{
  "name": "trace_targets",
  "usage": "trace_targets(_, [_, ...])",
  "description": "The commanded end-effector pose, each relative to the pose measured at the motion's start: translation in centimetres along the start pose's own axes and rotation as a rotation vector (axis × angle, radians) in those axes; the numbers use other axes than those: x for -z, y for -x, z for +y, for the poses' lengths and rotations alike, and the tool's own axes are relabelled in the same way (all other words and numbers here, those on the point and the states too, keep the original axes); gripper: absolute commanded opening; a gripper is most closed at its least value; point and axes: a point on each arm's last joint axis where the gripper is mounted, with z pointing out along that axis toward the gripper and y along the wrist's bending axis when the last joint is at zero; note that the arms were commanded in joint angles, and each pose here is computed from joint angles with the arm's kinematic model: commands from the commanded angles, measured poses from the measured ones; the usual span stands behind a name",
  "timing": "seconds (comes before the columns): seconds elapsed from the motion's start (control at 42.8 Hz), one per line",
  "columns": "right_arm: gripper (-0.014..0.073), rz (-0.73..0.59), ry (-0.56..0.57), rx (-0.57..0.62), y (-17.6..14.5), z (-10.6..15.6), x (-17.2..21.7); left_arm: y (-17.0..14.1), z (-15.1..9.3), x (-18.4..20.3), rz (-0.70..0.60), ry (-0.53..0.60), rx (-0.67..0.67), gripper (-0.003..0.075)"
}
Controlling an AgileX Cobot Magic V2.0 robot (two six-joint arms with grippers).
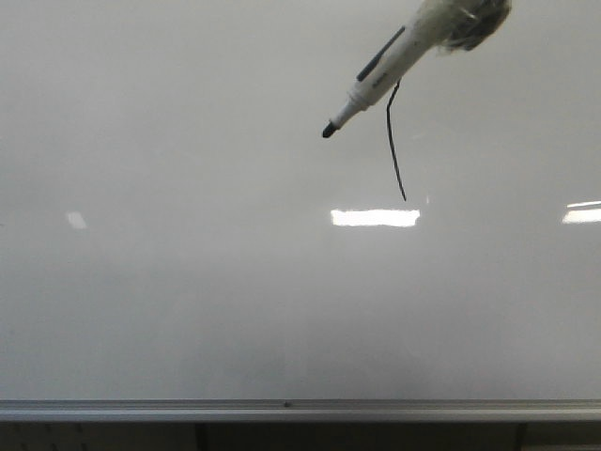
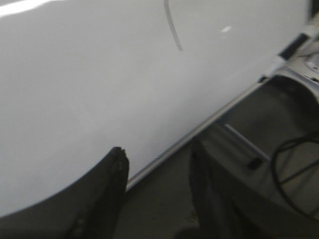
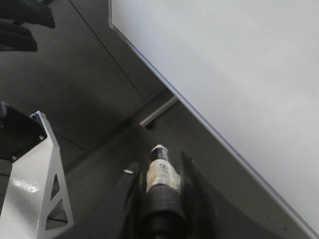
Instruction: Write number 1 on whiteboard
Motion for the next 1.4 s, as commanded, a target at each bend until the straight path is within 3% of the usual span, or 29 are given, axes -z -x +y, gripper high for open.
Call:
trace_targets(0.0, [-0.0059, -0.04, 0.058, 0.019, 1.1, 1.1, 0.3, 1.9, -0.6, -0.1, -0.066, -0.139, 0.004, 0.0458])
trace_targets(0.327, [-0.0059, 0.015, 0.174, 0.052, 1.0, 2.9, -1.6, 2.3, -2.1, -4.0, 0.068, -0.408, -0.017, 0.0462])
trace_targets(0.537, [-0.0059, -0.016, 0.219, 0.041, 1.4, 3.3, -2.0, 3.4, -3.7, -6.6, 0.129, -0.514, -0.087, 0.0462])
trace_targets(1.075, [-0.0059, -0.028, 0.289, 0.045, 1.5, 3.9, -1.9, 5.7, -5.1, -11.9, 0.205, -0.611, -0.164, 0.0453])
trace_targets(1.192, [-0.0059, -0.025, 0.292, 0.045, 1.5, 3.9, -1.9, 5.6, -5.1, -12.1, 0.211, -0.613, -0.168, 0.0365])
trace_targets(1.379, [-0.0059, -0.025, 0.292, 0.045, 1.5, 3.9, -1.9, 5.6, -5.2, -12.1, 0.214, -0.619, -0.168, 0.0087])
